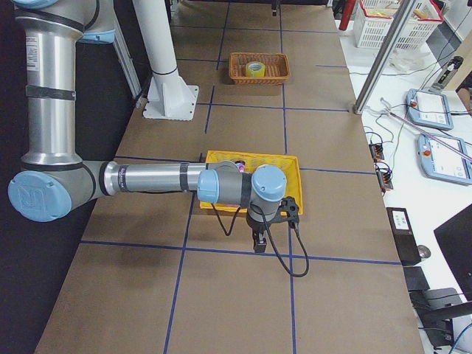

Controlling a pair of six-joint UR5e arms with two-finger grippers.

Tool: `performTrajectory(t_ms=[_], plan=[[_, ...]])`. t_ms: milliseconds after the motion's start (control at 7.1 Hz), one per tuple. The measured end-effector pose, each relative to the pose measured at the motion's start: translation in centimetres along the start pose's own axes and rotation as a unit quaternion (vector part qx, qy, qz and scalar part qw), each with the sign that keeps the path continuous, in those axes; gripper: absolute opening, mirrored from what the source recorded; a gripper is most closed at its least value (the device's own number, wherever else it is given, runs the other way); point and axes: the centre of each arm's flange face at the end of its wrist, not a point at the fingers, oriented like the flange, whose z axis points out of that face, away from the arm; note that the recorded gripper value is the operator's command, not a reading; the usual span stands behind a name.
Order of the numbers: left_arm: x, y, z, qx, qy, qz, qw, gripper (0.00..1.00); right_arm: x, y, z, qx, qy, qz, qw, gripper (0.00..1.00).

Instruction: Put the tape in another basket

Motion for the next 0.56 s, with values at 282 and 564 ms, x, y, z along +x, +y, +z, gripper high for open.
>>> performTrajectory(t_ms=[282, 564], plan=[[-7.2, 0.3, -0.3, -0.005, -0.003, -0.021, 0.9998, 1.00, 0.1, -0.1, -0.1, 0.016, -0.019, 0.022, 0.9995, 1.00], [-15.3, 2.4, 0.0, -0.015, -0.008, -0.034, 0.9993, 1.00, -0.4, -0.9, -1.1, 0.027, -0.016, 0.020, 0.9993, 1.00]])
